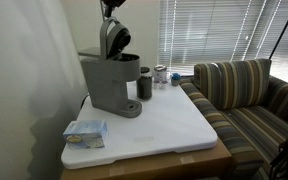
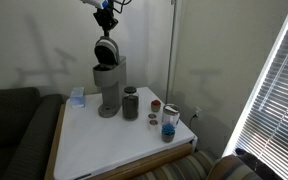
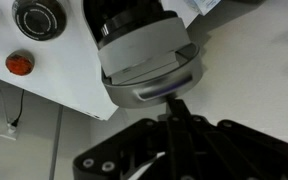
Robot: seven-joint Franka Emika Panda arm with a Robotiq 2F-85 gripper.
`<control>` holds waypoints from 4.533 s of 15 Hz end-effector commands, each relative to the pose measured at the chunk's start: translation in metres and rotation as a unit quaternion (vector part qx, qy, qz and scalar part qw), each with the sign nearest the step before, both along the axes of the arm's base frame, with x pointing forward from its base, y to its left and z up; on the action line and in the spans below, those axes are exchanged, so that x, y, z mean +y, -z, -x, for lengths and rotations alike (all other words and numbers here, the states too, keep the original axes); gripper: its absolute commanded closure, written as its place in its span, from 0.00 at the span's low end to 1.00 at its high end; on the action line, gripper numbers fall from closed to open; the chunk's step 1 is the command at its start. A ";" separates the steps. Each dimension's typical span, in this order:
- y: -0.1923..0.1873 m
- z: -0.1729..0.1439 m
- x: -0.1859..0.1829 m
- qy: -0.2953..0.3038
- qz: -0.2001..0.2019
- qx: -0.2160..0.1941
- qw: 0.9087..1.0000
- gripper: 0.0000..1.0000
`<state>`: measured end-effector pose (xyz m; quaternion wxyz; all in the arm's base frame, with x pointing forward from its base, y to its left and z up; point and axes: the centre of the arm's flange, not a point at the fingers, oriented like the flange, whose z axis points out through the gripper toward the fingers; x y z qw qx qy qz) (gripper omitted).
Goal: Close the coffeemaker
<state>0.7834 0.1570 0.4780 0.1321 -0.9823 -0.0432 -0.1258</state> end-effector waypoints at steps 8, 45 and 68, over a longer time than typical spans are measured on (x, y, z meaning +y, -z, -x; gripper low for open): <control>0.032 0.004 -0.003 0.041 0.061 0.229 0.971 1.00; 0.021 -0.014 0.002 0.136 0.078 0.144 0.977 1.00; 0.095 -0.026 0.000 0.167 0.096 0.283 0.940 1.00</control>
